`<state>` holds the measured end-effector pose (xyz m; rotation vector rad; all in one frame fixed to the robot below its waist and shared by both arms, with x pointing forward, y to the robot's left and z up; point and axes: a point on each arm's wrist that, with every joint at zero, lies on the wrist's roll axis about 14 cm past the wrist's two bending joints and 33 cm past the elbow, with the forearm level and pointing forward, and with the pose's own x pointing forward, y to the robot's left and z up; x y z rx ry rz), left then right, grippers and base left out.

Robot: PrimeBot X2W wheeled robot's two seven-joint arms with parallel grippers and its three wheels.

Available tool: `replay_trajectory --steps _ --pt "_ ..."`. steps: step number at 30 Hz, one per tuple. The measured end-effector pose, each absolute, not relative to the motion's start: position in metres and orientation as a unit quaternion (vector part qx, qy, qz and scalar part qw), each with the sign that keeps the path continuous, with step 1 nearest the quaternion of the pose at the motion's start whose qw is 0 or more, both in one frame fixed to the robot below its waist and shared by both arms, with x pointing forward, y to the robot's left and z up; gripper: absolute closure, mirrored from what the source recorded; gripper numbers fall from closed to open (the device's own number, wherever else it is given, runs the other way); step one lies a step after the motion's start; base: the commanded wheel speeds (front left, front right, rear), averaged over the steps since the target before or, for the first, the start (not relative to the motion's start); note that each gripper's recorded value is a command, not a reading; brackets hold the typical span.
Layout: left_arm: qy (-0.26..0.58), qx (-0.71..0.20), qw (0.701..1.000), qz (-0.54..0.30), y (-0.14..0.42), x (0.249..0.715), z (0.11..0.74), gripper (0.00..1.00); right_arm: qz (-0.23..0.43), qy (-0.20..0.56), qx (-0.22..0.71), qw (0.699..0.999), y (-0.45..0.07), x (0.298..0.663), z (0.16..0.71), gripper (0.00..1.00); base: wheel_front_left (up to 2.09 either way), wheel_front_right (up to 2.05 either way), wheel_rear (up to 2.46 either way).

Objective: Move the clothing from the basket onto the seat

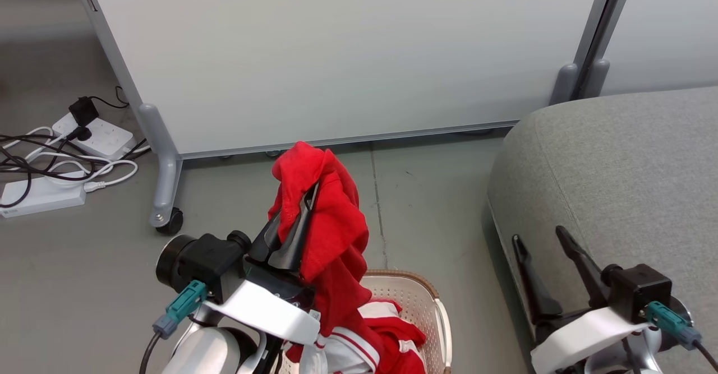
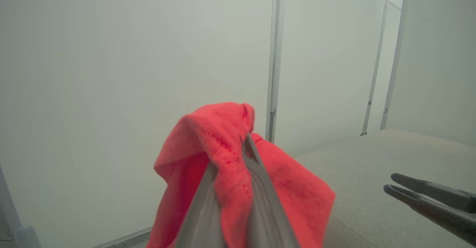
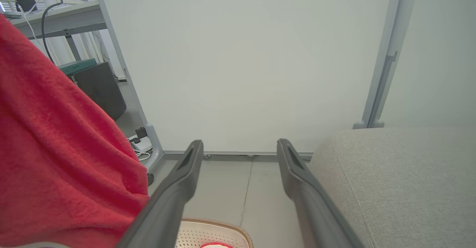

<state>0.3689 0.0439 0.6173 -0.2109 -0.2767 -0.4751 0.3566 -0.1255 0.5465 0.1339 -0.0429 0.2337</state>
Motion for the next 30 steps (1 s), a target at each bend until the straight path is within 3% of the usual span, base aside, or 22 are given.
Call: replay_trajectory --steps 7,18,30 --pt "-0.136 -0.105 0.958 -0.231 0.046 0.368 0.616 1.00 0.194 -0.014 0.091 0.977 -0.074 0.352 0.552 0.00 0.00 0.00 0.00" --pt "-0.139 -0.104 0.958 -0.229 0.048 0.367 0.618 1.00 0.389 0.023 0.118 0.913 0.049 0.318 0.551 0.00 0.00 0.00 0.00" --pt "-0.137 -0.106 0.958 -0.227 0.049 0.364 0.616 1.00 0.458 0.028 0.100 0.883 0.090 0.326 0.545 0.00 0.00 0.00 0.00"
